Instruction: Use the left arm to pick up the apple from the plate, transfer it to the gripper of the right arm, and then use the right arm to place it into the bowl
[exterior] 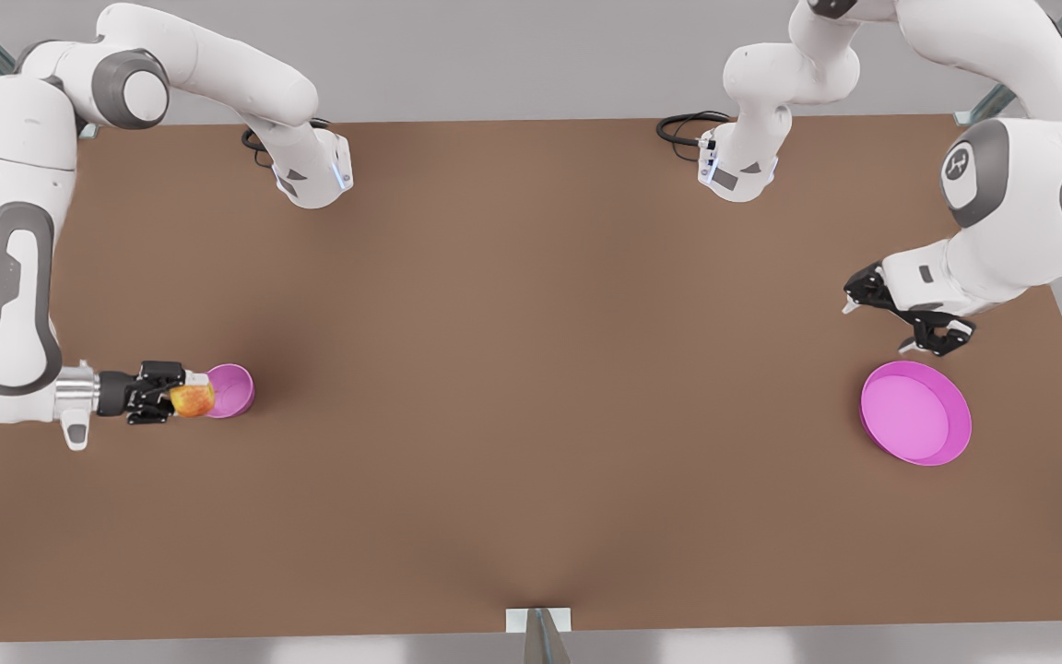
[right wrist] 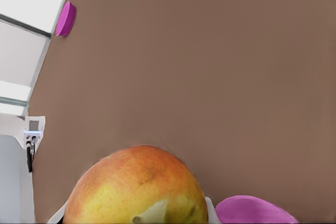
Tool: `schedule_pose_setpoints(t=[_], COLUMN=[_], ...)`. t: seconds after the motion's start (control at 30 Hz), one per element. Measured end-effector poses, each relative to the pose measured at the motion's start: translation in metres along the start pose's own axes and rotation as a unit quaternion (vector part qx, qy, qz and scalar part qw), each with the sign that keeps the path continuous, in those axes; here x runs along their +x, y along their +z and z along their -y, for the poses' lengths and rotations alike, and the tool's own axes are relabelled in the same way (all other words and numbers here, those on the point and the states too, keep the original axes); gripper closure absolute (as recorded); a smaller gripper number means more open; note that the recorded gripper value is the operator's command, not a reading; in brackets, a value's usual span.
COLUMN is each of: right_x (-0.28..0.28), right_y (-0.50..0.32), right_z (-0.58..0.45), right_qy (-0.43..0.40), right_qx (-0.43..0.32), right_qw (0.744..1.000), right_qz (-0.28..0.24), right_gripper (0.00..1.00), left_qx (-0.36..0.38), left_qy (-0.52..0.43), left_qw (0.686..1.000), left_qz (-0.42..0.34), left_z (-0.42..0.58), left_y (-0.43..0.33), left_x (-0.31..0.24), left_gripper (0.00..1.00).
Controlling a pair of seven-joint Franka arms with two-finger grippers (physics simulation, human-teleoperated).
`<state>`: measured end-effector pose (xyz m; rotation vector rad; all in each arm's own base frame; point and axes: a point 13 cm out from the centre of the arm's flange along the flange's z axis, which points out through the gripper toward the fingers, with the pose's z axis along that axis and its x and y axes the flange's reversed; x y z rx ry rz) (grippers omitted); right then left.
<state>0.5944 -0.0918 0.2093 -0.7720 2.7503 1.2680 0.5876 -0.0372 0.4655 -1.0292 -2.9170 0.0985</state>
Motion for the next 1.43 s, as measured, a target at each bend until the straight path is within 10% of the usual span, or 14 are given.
schedule_pose_setpoints(t=[0.53,0.6,0.8,1.1,1.43], right_x=[0.061,0.063,0.059,-0.191,-0.135], right_y=[0.047,0.048,0.036,-0.041,-0.082], right_z=[0.049,0.053,0.060,-0.168,-0.232], right_qy=[-0.023,-0.024,-0.031,-0.230,0.002], right_qx=[0.065,0.071,0.090,0.300,0.414], right_qw=[0.989,0.989,0.988,0.916,0.904], right_qz=[-0.128,-0.130,-0.124,-0.132,-0.111], right_gripper=[0.21,0.00,0.00,0.00,0.00], left_qx=[0.006,0.006,0.004,0.000,-0.001], left_qy=[-0.241,-0.261,-0.309,-0.349,-0.361], left_qw=[0.970,0.965,0.951,0.937,0.932], left_qz=[-0.025,-0.026,-0.026,-0.017,-0.016], left_z=[-0.022,-0.023,-0.023,-0.031,-0.027], left_y=[0.032,0.033,0.033,0.030,0.026], left_x=[-0.015,-0.015,-0.016,-0.026,-0.026], left_gripper=[0.00,0.00,0.00,0.00,0.00])
